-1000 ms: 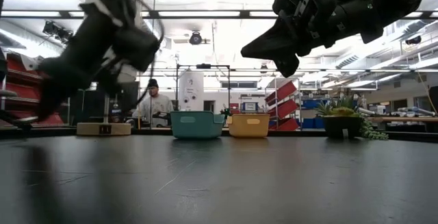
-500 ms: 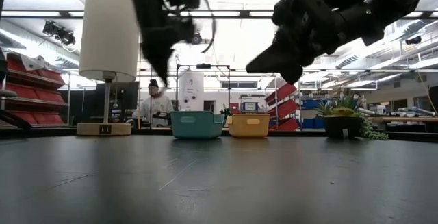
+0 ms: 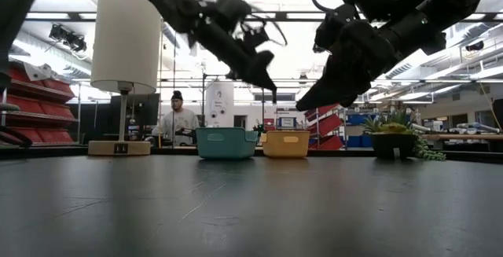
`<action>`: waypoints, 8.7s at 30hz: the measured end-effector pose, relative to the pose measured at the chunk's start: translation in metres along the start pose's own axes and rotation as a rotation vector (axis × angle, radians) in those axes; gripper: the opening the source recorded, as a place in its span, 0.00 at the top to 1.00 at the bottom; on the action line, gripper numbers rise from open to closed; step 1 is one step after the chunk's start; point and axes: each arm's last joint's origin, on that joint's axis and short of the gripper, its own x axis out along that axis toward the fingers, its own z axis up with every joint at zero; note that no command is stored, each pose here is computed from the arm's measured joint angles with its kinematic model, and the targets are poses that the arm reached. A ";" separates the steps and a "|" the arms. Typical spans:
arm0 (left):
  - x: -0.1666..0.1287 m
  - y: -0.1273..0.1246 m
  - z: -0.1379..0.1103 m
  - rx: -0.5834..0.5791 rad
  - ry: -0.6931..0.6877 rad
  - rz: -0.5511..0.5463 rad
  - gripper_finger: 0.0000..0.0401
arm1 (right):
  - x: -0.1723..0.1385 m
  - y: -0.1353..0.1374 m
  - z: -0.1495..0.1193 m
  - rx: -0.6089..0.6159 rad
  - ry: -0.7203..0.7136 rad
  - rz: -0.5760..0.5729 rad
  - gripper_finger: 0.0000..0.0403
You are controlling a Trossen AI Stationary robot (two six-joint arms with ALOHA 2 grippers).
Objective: Sort batteries
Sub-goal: Put the silver black battery into the yellow bin, then adjust the bins, then return to Home Position
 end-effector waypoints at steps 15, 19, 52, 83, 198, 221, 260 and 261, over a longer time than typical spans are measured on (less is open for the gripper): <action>0.073 0.049 -0.032 -0.095 0.079 0.014 0.79 | -0.001 -0.030 0.019 0.089 -0.182 -0.219 0.98; 0.073 0.050 -0.029 -0.062 0.083 0.015 0.72 | -0.002 -0.042 0.020 0.166 -0.192 -0.250 0.97; -0.102 -0.053 -0.117 0.014 0.082 -0.491 0.89 | 0.000 -0.031 0.006 0.132 -0.047 -0.173 1.00; -0.013 -0.012 -0.117 -0.076 0.198 -0.260 0.97 | -0.001 -0.032 0.017 0.049 -0.145 -0.175 1.00; -0.228 -0.058 -0.180 -0.197 -0.616 -0.200 0.94 | -0.185 -0.029 -0.020 -0.038 -0.747 0.279 1.00; -0.241 -0.050 -0.190 -0.288 -0.594 -0.129 0.94 | -0.173 -0.033 -0.059 0.034 -0.800 0.300 1.00; -0.248 -0.055 -0.202 -0.236 -0.551 -0.185 0.94 | -0.162 -0.033 -0.079 -0.009 -0.661 0.244 0.99; -0.248 -0.055 -0.202 -0.235 -0.549 -0.185 0.94 | -0.162 -0.033 -0.079 -0.008 -0.661 0.244 1.00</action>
